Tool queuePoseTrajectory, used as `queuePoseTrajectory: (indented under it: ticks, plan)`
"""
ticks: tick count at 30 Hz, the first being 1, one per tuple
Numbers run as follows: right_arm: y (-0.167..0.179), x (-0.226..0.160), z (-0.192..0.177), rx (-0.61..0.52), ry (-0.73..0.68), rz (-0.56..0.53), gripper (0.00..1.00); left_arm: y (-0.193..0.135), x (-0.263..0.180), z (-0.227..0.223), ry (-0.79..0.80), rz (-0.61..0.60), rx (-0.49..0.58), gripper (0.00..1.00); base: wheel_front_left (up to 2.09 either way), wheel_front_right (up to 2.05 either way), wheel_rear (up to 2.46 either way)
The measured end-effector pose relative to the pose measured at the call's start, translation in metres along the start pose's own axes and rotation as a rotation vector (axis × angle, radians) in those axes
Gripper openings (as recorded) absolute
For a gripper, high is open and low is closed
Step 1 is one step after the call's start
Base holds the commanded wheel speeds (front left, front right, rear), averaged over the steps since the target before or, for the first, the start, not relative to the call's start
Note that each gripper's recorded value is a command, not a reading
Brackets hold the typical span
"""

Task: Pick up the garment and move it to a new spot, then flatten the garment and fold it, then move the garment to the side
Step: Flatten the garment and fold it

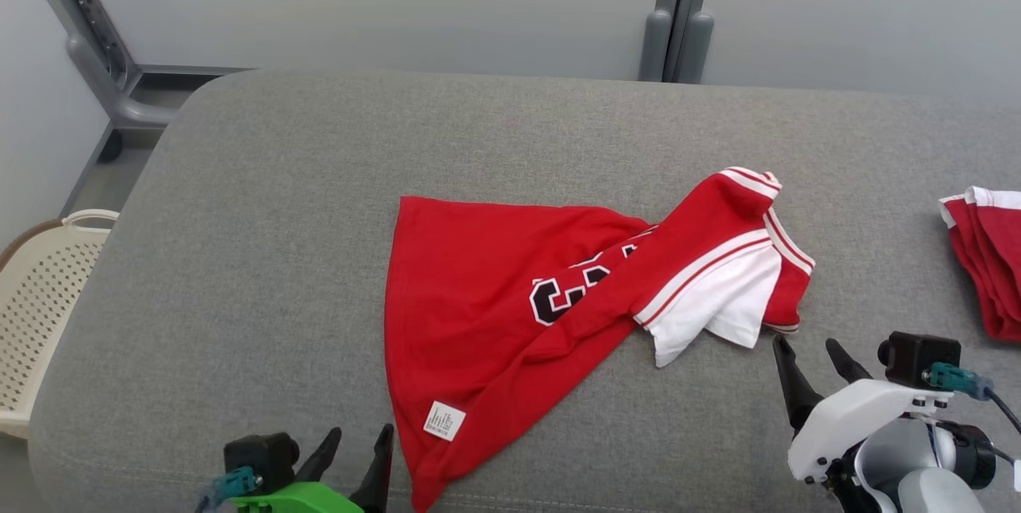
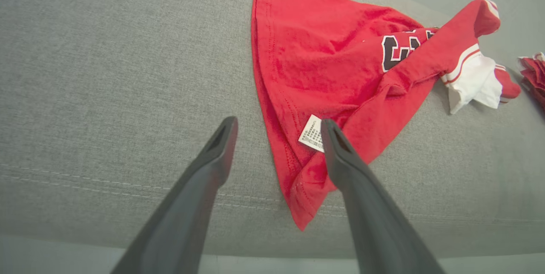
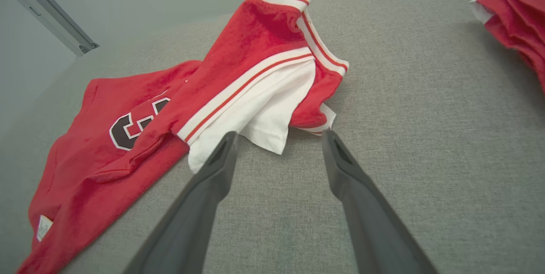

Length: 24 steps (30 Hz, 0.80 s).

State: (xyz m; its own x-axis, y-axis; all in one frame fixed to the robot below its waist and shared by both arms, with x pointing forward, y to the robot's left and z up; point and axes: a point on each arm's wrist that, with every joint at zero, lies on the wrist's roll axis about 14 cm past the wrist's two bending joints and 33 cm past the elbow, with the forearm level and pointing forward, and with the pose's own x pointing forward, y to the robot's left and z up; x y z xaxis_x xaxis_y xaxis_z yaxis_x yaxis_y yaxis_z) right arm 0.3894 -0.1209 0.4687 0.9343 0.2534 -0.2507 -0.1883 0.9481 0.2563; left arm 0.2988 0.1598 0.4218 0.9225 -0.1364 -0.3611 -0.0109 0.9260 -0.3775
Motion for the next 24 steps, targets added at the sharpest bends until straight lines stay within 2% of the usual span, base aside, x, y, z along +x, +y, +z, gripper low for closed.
queuePoseTrajectory:
  ticks: [8,24]
  plan:
    - [-0.010,0.018,-0.013,-0.013,0.122,-0.029,1.00,-0.009,0.012,-0.032,0.178,-0.035,0.010,1.00,0.00,0.00,0.00]
    - [-0.011,0.049,-0.037,0.035,0.236,-0.032,1.00,-0.023,0.036,-0.053,0.312,-0.073,0.059,1.00,0.00,0.00,0.00]
